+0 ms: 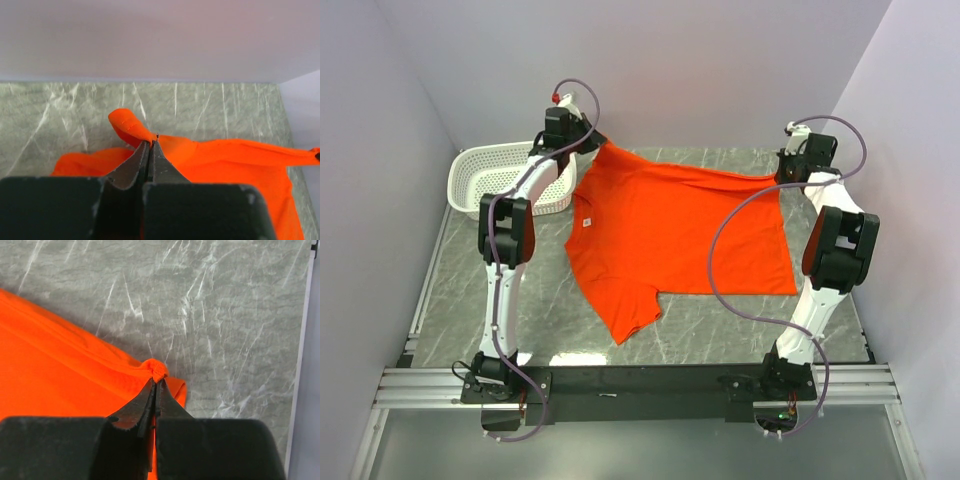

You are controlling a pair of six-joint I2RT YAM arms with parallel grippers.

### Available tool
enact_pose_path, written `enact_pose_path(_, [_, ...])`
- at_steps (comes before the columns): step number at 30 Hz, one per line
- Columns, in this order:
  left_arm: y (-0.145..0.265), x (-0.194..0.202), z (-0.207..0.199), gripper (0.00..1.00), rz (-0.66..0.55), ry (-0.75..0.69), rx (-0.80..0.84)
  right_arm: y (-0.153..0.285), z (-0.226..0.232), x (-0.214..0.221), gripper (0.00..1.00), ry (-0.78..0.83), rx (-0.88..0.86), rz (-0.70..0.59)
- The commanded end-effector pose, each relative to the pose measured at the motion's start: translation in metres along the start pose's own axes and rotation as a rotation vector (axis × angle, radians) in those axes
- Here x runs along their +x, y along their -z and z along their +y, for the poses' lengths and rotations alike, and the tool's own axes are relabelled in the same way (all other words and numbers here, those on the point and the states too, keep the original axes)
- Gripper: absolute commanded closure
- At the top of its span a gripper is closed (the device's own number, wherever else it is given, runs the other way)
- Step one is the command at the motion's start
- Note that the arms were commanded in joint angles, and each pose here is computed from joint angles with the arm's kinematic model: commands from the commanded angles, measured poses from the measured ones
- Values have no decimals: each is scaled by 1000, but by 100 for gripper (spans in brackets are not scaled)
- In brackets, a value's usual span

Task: Fold and stack the t-shirts
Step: Fold the tshirt

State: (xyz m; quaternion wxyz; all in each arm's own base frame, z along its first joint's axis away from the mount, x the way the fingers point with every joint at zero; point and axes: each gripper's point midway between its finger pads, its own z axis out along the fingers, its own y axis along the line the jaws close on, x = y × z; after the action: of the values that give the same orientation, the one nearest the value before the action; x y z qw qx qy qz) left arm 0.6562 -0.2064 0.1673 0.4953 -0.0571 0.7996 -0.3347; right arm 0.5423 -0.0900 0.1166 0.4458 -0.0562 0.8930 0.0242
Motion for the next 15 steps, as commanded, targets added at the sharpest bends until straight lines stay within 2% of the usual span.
enact_pose_path(1, [22,-29,-33,100,-59,-75,105,11,-5,-22,100,-11,5,-73])
enact_pose_path(3, [32,-31,-45,100,-60,-90,139,15,-3,-22,100,-16,-5,-85])
enact_pose_path(6, [44,-15,-41,100,-36,-100,147,20,0,-20,100,-21,-14,-91])
enact_pose_path(15, [75,0,-53,100,-16,-125,200,7,-6,-16,100,-51,-4,-76])
